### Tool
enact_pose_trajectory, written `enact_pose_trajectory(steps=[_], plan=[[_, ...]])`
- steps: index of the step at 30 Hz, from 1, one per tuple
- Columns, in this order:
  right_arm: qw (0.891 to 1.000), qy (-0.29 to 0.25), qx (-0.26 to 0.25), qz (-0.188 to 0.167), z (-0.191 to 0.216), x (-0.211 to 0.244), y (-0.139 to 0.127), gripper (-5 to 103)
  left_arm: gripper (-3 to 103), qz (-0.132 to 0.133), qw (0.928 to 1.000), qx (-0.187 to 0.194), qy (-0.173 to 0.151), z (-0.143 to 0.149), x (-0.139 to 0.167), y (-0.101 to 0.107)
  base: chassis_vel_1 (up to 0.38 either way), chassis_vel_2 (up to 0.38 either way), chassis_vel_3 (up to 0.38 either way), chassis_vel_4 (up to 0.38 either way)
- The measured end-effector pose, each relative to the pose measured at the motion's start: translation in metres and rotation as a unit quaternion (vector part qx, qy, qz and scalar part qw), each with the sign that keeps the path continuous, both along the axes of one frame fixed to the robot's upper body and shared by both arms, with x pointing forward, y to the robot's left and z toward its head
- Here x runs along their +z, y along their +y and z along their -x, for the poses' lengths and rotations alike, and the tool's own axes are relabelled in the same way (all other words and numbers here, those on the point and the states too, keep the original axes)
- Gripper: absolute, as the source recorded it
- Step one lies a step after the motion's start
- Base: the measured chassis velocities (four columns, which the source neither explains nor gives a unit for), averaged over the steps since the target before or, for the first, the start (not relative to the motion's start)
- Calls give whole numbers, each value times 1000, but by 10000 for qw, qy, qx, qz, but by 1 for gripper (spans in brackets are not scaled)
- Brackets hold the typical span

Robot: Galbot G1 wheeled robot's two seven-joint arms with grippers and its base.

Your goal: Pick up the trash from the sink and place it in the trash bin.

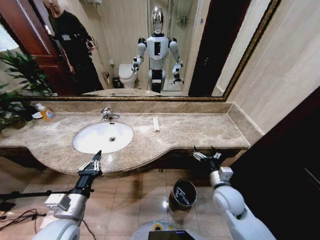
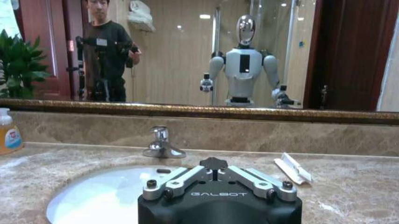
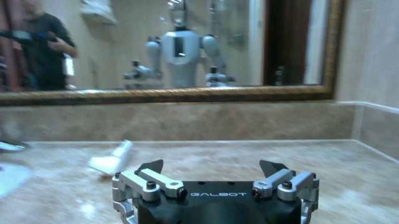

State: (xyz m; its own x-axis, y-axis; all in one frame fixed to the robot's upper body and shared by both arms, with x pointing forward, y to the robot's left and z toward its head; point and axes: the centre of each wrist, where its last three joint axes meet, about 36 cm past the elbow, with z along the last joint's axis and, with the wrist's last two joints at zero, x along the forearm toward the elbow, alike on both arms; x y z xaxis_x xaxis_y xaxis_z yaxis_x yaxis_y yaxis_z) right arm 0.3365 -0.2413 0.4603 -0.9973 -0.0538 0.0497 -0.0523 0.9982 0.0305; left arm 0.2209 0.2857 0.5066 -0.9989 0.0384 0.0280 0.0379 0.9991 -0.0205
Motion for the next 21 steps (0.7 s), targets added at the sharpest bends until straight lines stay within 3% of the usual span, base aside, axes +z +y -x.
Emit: enact_pose_trajectory(steps=[11,21], plan=[[9988,-111,466,-93,-89,6,22,100,0,0,10000,1,0,0,0,0,0,0,0,0],[9945,19,1049,62,-171,3,68,100,0,0,10000,0,-1,0,0,0,0,0,0,0]])
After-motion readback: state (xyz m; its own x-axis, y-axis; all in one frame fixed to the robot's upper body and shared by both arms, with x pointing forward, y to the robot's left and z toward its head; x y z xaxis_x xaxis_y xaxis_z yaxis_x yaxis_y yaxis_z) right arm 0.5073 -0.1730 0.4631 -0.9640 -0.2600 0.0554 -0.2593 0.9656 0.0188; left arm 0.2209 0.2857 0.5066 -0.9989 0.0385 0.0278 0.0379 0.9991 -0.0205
